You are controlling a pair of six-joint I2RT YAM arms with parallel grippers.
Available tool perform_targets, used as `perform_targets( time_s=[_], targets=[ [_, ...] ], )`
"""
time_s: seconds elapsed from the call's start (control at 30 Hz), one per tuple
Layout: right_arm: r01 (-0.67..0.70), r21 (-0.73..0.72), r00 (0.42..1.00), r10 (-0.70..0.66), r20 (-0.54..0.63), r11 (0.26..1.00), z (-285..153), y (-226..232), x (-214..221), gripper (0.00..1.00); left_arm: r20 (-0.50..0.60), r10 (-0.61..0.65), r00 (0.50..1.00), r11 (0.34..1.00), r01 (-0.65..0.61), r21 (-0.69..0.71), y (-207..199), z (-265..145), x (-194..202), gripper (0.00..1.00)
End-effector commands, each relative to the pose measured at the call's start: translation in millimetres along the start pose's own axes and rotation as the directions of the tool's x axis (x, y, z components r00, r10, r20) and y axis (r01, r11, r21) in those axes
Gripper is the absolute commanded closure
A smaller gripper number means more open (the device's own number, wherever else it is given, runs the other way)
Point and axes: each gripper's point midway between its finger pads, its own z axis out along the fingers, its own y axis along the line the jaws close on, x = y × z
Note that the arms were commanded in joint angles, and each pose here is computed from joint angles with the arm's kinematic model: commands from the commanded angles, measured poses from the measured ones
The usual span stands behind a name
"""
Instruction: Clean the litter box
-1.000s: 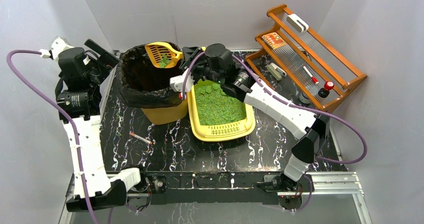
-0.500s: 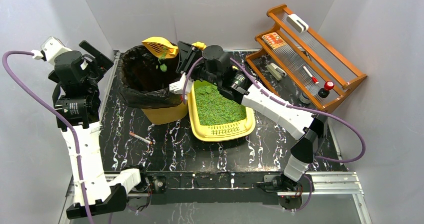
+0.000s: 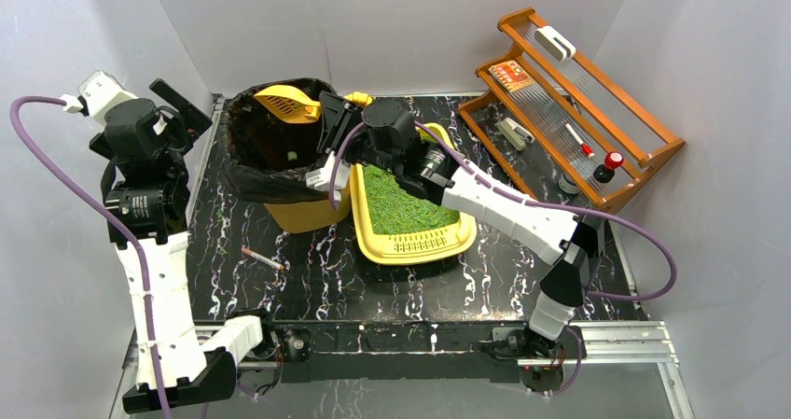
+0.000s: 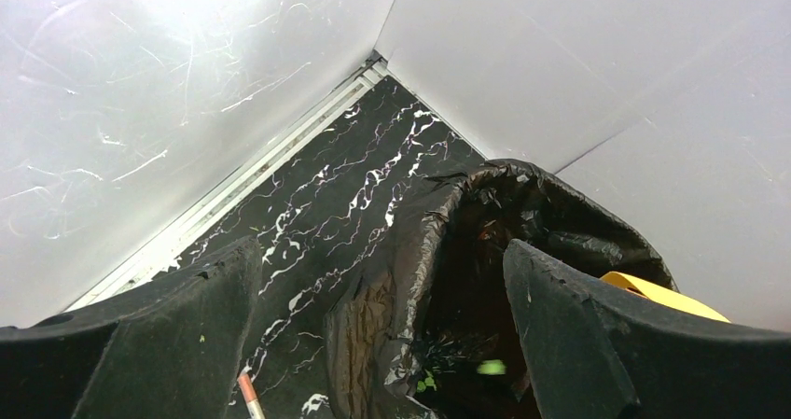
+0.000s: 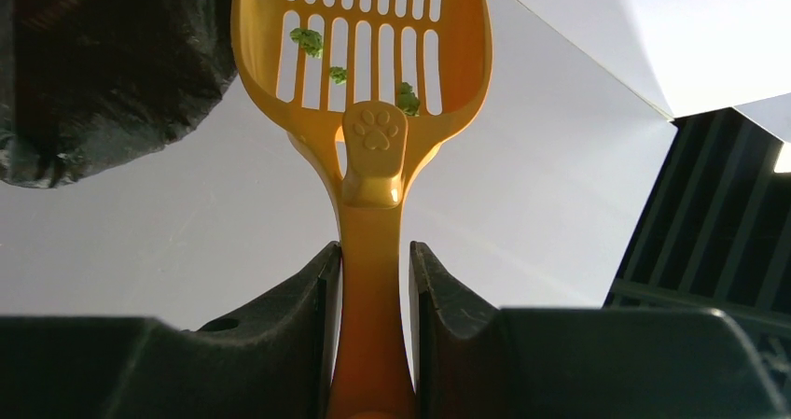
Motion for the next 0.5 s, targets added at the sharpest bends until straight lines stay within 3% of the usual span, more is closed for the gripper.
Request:
perform_targets(
  time_s=[0.0,0.23,0.37,0.47],
  targets=[
    [0.28,0.032,0.959,-0.278,-0.06,0.959,-1.8,-21.6,11.0,1.0,0.021,0.004,1.0,1.0,-0.005,0.015,-2.1,0.1,-2.3,0.02],
    [0.273,0.116,0.957,-0.257,-0.135,0.955,-14.6,-69.4,36.0,1.0,-0.029,-0.005,1.0,0.994,0.008,0.107,-19.9,1.7,9.0,0.05],
    [0.272,0.044,0.96,-0.268,-0.077,0.961,-2.9,-29.4,21.9,1.0,-0.048,-0.027,0.999,0.985,0.035,0.17,-34.5,2.4,9.9,0.13],
    [0.276,0.031,0.959,-0.274,-0.067,0.961,-0.8,-22.0,18.0,1.0,-0.058,-0.029,0.998,0.981,0.04,0.188,-39.7,4.5,10.5,0.13]
  ],
)
